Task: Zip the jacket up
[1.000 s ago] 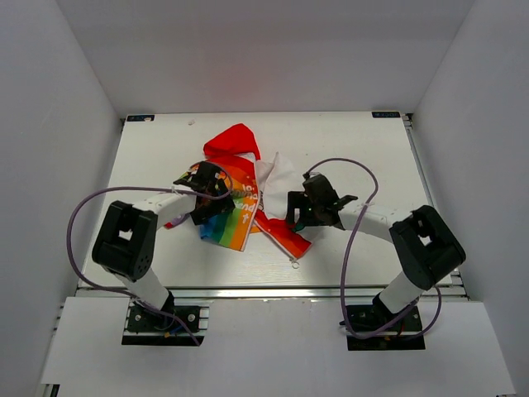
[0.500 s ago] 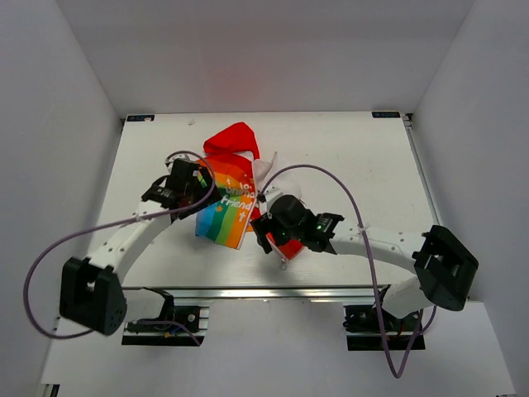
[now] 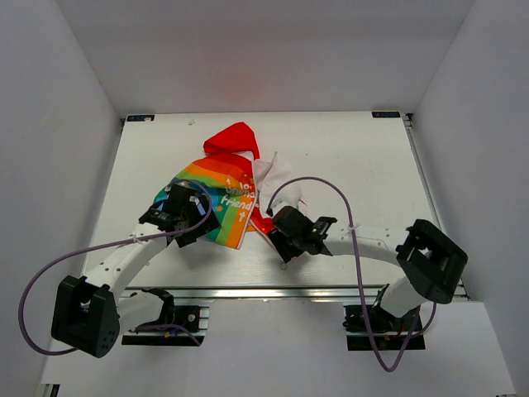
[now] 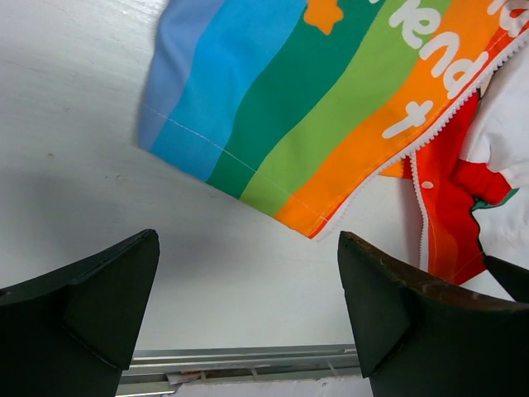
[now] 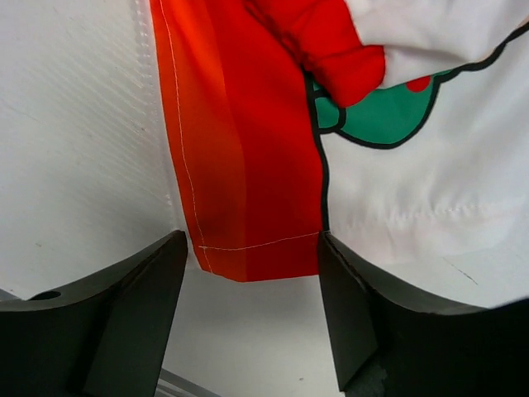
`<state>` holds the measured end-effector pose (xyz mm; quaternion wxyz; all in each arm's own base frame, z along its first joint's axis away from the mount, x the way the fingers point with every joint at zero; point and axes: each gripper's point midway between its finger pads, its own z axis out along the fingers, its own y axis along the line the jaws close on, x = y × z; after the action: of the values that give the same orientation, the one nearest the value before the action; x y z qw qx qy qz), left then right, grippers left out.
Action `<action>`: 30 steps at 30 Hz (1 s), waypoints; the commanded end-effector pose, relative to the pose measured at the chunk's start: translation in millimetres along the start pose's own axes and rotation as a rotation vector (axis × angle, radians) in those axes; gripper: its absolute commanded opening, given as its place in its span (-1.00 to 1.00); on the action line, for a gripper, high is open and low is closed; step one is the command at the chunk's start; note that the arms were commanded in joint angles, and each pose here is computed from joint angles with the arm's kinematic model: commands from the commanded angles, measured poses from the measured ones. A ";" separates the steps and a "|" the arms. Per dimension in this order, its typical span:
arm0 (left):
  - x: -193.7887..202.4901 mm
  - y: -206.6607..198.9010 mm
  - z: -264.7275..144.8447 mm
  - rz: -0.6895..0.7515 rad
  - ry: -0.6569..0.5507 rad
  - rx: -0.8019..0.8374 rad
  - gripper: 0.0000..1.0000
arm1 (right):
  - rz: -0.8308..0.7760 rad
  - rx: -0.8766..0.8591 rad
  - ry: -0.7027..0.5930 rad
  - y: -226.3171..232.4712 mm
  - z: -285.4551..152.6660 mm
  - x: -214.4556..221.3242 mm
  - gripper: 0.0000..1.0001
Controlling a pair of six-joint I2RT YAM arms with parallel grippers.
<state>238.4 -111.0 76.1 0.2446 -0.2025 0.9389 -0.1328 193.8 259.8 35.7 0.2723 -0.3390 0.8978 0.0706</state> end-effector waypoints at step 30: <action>40.7 -114.7 -21.9 0.168 0.148 0.541 0.96 | 0.186 -0.341 -0.252 51.1 -32.6 -54.7 -1.00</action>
<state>234.2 -201.3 110.3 0.2385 -0.0707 0.9138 -0.3211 172.0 303.2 50.3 0.2614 -0.3135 0.8847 0.2250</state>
